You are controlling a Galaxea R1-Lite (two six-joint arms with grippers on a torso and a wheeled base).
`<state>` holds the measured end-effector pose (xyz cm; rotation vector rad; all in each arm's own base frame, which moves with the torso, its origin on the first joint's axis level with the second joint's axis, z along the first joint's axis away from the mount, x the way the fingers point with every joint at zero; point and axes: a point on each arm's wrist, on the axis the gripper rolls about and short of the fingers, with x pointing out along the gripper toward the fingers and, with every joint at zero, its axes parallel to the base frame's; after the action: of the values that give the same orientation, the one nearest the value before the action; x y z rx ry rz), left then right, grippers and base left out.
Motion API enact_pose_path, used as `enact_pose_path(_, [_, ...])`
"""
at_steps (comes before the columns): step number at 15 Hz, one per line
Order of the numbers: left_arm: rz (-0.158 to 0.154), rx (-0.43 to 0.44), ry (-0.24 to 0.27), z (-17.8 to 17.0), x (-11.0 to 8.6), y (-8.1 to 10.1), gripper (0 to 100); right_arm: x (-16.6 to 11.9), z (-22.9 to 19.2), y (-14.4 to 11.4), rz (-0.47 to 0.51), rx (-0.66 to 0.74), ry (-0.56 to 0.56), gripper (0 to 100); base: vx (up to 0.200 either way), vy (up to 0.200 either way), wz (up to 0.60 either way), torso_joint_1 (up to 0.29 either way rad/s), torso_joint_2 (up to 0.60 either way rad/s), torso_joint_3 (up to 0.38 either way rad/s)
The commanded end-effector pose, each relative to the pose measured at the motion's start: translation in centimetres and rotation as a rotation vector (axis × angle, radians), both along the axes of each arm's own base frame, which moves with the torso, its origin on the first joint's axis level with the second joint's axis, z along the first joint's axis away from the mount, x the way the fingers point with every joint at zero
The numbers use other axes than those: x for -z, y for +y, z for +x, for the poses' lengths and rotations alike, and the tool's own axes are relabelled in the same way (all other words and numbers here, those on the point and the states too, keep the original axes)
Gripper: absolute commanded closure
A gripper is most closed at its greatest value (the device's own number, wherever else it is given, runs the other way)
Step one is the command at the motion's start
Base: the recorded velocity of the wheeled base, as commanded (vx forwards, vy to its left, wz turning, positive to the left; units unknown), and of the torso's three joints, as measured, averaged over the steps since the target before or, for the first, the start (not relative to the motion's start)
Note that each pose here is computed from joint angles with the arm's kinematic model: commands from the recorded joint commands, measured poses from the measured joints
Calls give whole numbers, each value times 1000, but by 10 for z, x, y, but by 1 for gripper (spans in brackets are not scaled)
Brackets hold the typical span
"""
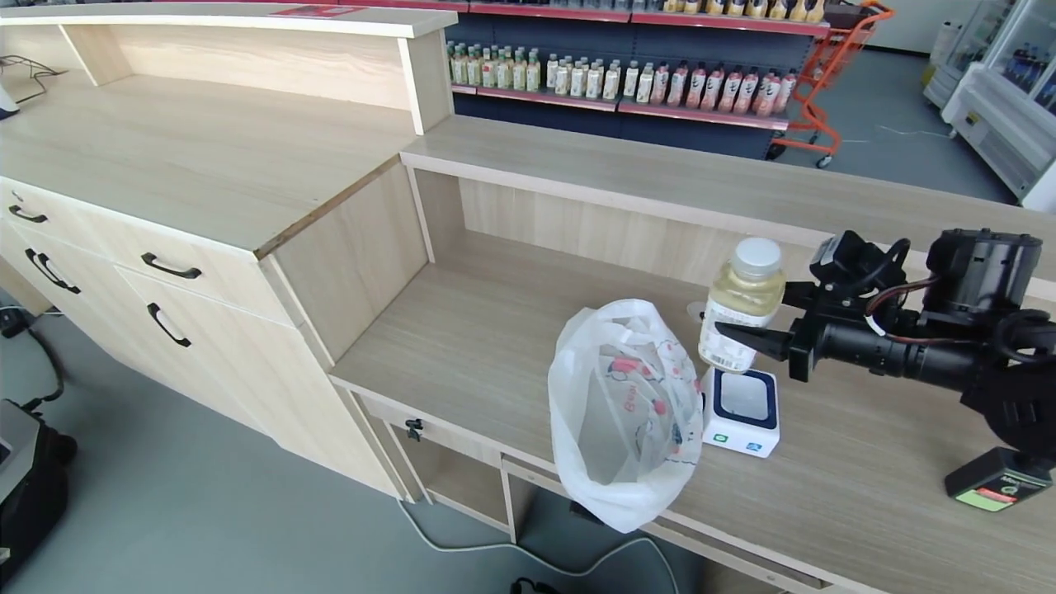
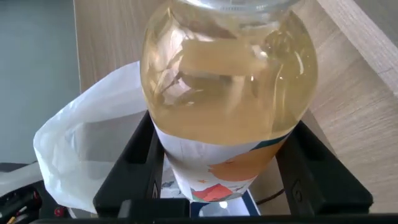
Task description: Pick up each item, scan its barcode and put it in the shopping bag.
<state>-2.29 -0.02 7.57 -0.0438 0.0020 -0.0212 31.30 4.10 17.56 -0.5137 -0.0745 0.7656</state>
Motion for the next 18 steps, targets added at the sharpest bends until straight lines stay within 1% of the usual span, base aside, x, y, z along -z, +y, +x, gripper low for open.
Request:
enact_pose_path(1, [-1, 0, 0, 0, 0, 0, 0, 52, 31, 20, 1, -49, 78, 100, 0, 0, 0, 0, 0, 0])
enact_pose_path(4, [-1, 0, 0, 0, 0, 0, 0, 71, 54, 30, 65, -57, 82, 100, 0, 0, 0, 0, 0, 0])
enact_pose_path(6, [-1, 0, 0, 0, 0, 0, 0, 79, 62, 34, 145, -49, 125, 100, 0, 0, 0, 0, 0, 0])
enact_pose_path(12, [-1, 0, 0, 0, 0, 0, 0, 108, 78, 43, 156, -64, 118, 100, 0, 0, 0, 0, 0, 0])
enact_pose_path(18, [-1, 0, 0, 0, 0, 0, 0, 126, 85, 46, 152, -66, 135, 100, 0, 0, 0, 0, 0, 0])
